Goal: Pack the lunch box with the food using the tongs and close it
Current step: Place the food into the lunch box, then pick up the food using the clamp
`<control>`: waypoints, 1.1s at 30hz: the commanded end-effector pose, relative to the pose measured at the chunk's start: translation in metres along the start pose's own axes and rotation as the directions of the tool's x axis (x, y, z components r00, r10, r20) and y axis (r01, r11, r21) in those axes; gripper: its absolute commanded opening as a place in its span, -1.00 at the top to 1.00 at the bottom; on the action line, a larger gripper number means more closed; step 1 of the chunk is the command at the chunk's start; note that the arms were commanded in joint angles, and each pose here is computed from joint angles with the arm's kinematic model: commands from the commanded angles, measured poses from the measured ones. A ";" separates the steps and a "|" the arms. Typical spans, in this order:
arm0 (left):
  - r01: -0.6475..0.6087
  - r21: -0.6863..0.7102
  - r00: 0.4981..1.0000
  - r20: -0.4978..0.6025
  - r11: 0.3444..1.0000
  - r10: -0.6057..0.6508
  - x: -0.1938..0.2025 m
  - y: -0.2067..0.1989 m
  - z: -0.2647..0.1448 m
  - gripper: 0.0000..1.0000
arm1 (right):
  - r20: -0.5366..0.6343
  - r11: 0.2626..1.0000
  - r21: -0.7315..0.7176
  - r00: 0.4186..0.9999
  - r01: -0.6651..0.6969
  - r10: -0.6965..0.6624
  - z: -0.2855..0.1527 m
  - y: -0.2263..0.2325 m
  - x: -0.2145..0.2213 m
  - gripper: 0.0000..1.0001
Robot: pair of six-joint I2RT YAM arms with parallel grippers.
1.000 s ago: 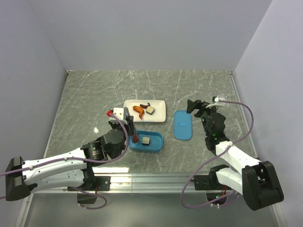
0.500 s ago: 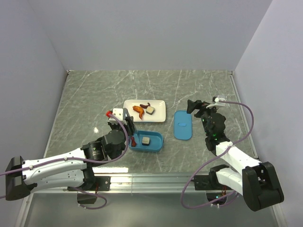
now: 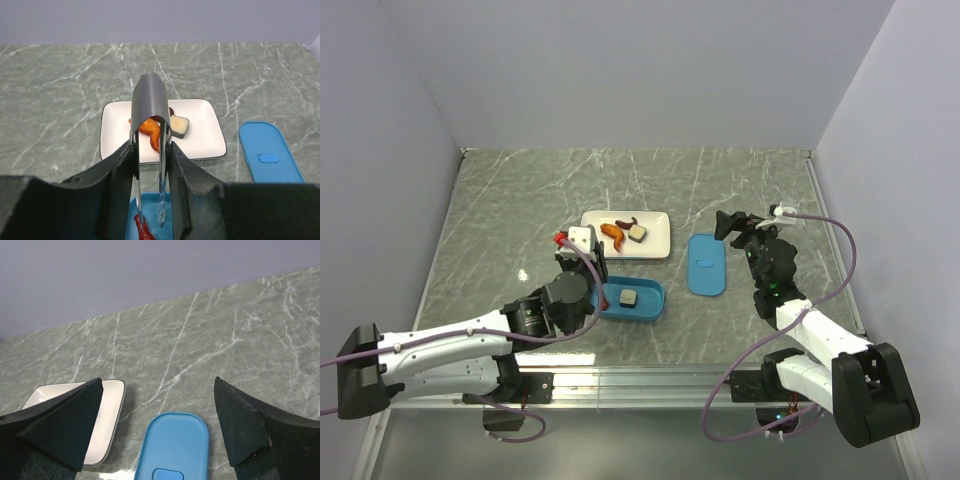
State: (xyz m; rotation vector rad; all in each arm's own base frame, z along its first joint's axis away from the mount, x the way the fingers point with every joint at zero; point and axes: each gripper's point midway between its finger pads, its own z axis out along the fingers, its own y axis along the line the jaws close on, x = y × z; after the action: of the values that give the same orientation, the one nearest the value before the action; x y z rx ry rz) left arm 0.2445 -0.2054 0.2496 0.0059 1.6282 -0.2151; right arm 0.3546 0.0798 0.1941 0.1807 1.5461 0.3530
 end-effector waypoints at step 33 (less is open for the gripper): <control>0.188 -0.003 0.968 0.171 0.982 -0.185 -0.059 0.021 0.157 0.12 | 0.017 1.000 -0.021 1.000 0.005 -0.005 0.019 0.009 -0.007 -0.97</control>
State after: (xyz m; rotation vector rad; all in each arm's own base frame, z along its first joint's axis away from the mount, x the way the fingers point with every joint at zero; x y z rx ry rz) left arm 0.3983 -0.1938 0.2664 -0.1319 1.5385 -0.2528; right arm 0.3634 0.0834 0.1720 0.1739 1.6145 0.3414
